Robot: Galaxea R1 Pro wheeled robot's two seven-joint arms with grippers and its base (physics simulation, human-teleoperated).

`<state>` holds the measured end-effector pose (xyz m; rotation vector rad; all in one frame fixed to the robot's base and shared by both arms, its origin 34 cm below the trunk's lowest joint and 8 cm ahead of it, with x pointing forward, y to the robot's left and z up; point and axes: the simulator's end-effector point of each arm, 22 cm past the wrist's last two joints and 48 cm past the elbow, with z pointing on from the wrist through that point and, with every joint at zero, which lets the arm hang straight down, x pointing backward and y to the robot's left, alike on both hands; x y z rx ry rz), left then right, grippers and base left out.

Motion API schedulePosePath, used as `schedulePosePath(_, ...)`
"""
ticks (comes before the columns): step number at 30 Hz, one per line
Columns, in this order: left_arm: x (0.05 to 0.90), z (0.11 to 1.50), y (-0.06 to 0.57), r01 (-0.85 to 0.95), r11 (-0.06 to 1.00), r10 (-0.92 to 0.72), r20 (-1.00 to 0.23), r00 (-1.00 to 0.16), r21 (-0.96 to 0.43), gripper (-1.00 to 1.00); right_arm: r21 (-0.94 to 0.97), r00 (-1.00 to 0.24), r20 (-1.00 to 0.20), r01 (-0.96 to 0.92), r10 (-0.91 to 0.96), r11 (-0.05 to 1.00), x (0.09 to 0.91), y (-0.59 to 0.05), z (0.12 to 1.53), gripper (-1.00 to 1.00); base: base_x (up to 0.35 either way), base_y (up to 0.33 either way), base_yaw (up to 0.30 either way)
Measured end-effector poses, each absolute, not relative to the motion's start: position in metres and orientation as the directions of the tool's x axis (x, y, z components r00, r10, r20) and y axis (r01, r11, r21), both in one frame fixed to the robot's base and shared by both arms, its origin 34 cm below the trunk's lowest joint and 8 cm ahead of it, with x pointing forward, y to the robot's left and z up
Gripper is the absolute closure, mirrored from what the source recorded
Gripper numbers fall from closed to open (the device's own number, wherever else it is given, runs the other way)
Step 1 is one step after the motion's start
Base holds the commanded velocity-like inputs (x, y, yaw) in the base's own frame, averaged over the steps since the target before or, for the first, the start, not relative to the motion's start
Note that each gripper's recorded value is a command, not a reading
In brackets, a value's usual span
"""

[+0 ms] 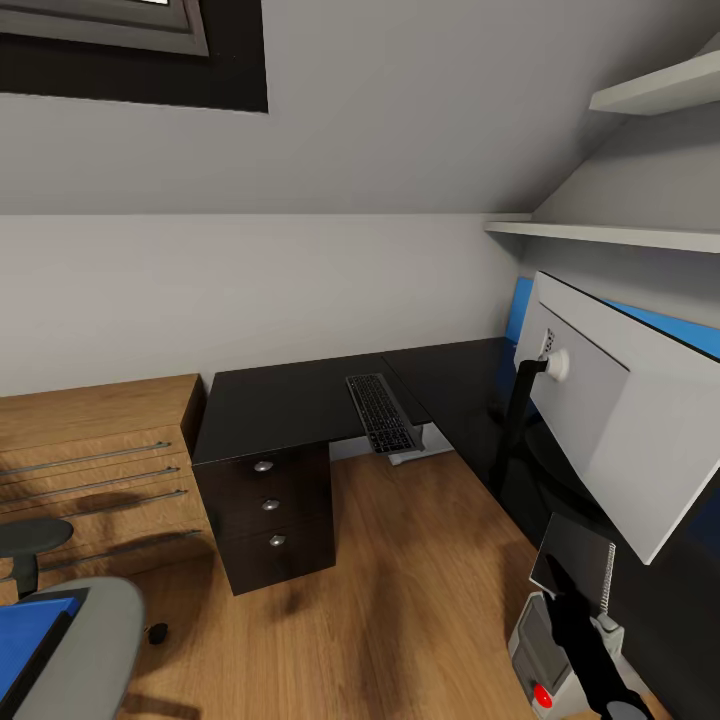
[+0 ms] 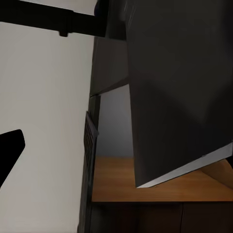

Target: In the bedroom, organize the workspace by keeping the computer under the desk, ensuring the monitor is on the desk, placing the keyboard on the desk next to the monitor, placing the mouse on the desk next to the keyboard, moving the folder from the swivel chair onto the desk next to the mouse, stacking the notebook on top of the folder with the pen on top of the notebook, and positioning the swivel chair next to the desk.

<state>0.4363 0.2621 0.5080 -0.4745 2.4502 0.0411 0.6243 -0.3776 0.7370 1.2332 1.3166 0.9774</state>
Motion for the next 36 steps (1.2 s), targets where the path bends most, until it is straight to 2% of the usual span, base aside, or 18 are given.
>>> schedulePosePath(36, 0.436, 0.508, 0.261, -0.344, 0.935, -0.326, -0.596, -0.734, -0.088, -1.00, 0.980, 0.093, -0.146, 0.147, 0.985, 0.132, 0.620, -0.393, 0.737, -1.00, 0.000, 0.000, 0.000)
